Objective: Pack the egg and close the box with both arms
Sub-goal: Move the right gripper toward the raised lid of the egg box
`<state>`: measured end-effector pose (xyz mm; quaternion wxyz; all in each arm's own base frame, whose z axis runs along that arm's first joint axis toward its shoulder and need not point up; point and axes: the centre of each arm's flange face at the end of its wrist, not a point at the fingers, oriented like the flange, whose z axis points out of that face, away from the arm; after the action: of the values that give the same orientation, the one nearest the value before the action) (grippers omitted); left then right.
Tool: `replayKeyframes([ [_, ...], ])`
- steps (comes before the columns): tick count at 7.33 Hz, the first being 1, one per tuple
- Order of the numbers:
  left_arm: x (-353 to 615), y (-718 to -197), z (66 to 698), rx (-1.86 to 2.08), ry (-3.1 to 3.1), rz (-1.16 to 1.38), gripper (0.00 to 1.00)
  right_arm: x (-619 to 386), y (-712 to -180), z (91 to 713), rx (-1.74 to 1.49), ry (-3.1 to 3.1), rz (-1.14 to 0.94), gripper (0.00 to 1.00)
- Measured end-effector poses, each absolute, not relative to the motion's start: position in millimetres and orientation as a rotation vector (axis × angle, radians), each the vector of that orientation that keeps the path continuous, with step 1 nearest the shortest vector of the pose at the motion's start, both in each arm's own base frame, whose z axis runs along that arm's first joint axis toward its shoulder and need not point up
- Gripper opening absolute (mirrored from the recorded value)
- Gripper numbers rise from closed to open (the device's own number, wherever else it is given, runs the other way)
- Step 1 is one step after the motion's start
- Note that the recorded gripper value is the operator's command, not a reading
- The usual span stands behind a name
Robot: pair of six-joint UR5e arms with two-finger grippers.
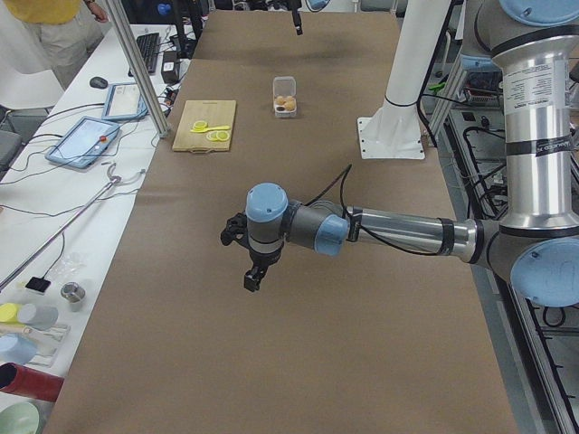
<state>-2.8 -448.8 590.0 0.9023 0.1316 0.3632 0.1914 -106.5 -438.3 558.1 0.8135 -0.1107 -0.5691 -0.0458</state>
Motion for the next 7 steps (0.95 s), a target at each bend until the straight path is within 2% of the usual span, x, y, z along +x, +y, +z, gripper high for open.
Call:
replayKeyframes([
  [1, -3.1, -448.0, 590.4, 0.271, 0.757, 0.395, 0.97, -107.7, -438.3, 555.6, -0.231, -1.225, -0.106, 0.30],
  [2, -3.5, -446.3, 591.8, 0.268, 0.760, 0.393, 0.97, -108.1, -438.4, 554.0, -0.224, -1.234, -0.114, 0.12],
  [3, -4.6, -444.4, 593.3, 0.265, 0.760, 0.389, 0.97, -110.1, -438.3, 551.4, -0.224, -1.250, -0.124, 0.00],
  [7, -10.3, -439.9, 594.5, 0.267, 0.759, 0.379, 0.97, -154.8, -457.3, 525.8, -0.291, -1.365, -0.224, 0.00],
])
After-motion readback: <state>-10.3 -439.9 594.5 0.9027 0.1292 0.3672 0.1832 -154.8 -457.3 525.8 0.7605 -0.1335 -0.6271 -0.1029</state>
